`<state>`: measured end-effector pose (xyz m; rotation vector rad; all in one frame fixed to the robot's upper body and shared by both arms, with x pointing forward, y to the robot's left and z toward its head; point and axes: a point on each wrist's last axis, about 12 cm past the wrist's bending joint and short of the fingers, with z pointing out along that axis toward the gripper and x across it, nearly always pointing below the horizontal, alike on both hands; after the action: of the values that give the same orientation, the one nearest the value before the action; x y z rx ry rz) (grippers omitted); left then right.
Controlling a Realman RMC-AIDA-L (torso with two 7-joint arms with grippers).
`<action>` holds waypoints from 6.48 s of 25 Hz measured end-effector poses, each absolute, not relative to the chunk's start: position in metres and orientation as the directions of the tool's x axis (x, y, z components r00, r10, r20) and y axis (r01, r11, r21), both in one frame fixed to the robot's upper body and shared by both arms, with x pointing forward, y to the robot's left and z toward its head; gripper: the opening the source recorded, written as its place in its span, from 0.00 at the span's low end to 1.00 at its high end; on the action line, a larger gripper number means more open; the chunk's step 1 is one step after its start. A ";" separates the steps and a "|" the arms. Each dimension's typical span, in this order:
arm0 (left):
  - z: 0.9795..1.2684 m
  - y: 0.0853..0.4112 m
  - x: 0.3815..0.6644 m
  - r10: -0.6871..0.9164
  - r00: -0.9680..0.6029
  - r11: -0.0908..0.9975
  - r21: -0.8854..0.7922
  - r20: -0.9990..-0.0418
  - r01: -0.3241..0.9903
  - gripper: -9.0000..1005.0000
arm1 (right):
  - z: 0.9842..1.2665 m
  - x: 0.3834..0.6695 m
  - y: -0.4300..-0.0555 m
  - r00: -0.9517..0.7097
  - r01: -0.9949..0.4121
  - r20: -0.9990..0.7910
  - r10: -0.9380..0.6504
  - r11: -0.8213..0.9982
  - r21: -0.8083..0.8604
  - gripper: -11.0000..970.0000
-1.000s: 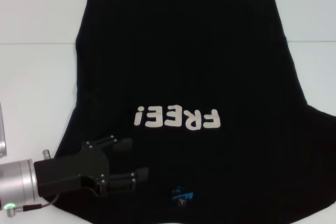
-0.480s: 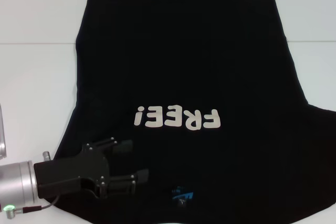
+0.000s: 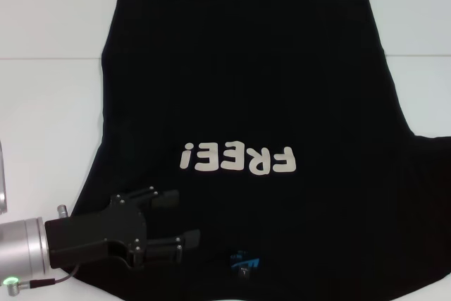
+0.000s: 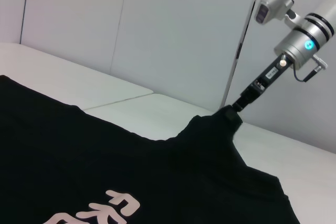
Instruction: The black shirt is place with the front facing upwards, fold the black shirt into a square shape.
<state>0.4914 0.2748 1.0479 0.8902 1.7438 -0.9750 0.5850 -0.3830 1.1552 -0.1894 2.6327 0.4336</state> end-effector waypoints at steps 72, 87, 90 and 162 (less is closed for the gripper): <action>1.089 0.321 0.513 -0.189 -0.754 0.467 -0.733 -0.629 0.495 0.85 | 1.074 0.490 -0.331 -0.379 -0.835 -0.923 -0.069 0.455 0.309 0.76; 1.116 0.399 0.512 -0.335 -0.921 0.675 -0.732 -0.199 -0.088 0.85 | 1.043 0.480 -0.304 -0.230 -0.893 -0.952 -0.202 0.433 0.124 0.97; 1.114 0.396 0.513 -0.322 -0.931 0.681 -0.725 -0.170 -0.103 0.85 | 1.042 0.479 -0.301 -0.218 -0.897 -0.954 -0.204 0.427 0.113 0.97; 1.081 0.363 0.526 -0.098 -0.971 0.787 -0.614 -0.218 0.059 0.04 | 1.116 0.512 -0.374 -0.772 -0.502 -0.634 -0.034 0.645 0.576 0.96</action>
<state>0.5258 0.3635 1.0811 -0.0306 2.7403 -0.9529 0.5117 -0.3738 1.1162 -0.4157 2.2740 1.0393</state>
